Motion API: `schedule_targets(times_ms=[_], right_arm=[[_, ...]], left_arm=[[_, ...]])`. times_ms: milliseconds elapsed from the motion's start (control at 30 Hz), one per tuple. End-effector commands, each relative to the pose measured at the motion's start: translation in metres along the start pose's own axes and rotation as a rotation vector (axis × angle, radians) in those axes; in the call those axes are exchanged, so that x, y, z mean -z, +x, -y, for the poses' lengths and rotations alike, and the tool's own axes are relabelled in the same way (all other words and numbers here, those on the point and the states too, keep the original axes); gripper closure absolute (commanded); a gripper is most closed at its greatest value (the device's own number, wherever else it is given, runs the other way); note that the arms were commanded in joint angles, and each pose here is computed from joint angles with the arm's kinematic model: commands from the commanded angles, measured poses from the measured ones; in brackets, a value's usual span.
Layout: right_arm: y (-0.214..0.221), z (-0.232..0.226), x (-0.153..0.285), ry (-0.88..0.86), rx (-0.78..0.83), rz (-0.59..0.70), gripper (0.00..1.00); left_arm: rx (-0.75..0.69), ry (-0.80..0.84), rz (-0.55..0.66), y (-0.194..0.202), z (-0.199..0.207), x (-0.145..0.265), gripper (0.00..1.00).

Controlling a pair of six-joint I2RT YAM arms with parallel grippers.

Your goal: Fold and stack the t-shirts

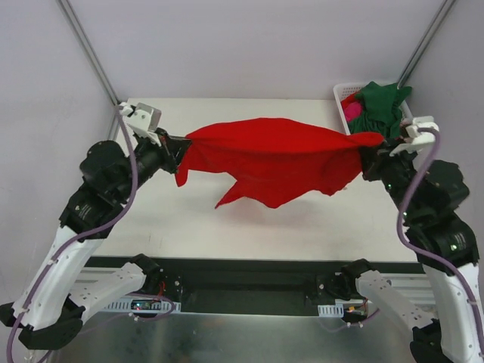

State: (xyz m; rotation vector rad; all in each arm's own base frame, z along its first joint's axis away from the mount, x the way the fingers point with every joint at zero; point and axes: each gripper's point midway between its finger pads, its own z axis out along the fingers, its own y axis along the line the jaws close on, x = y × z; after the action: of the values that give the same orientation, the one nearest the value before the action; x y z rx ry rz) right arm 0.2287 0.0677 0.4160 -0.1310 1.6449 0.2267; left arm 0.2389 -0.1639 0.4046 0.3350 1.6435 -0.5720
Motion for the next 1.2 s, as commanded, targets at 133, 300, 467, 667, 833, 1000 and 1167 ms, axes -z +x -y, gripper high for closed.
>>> schedule_targets(times_ms=[133, 300, 467, 667, 833, 1000, 1167], right_arm=[[-0.105, -0.032, 0.099, -0.247, -0.045, 0.304, 0.99], [-0.125, -0.045, 0.138, -0.355, -0.062, 0.371, 0.99], [-0.129, -0.05, 0.151, -0.396, -0.078, 0.387, 0.99], [-0.121, -0.05, 0.14, -0.384, -0.075, 0.346, 0.99], [-0.09, -0.047, 0.096, -0.323, -0.064, 0.188, 0.99], [-0.009, -0.042, 0.022, -0.235, -0.042, -0.084, 0.99], [0.028, -0.046, -0.002, -0.237, -0.05, -0.159, 0.99]], left_arm=[[-0.023, 0.179, 0.232, -0.084, 0.039, 0.078, 1.0], [-0.02, 0.282, 0.33, -0.11, 0.059, 0.122, 1.0], [-0.003, 0.329, 0.389, -0.123, 0.068, 0.151, 1.0], [0.039, 0.346, 0.345, -0.111, 0.07, 0.142, 1.0], [0.156, 0.336, 0.161, -0.059, 0.067, 0.095, 1.0], [0.246, 0.257, -0.094, 0.035, 0.05, 0.036, 1.0], [0.234, 0.188, -0.151, 0.076, 0.034, 0.024, 1.0]])
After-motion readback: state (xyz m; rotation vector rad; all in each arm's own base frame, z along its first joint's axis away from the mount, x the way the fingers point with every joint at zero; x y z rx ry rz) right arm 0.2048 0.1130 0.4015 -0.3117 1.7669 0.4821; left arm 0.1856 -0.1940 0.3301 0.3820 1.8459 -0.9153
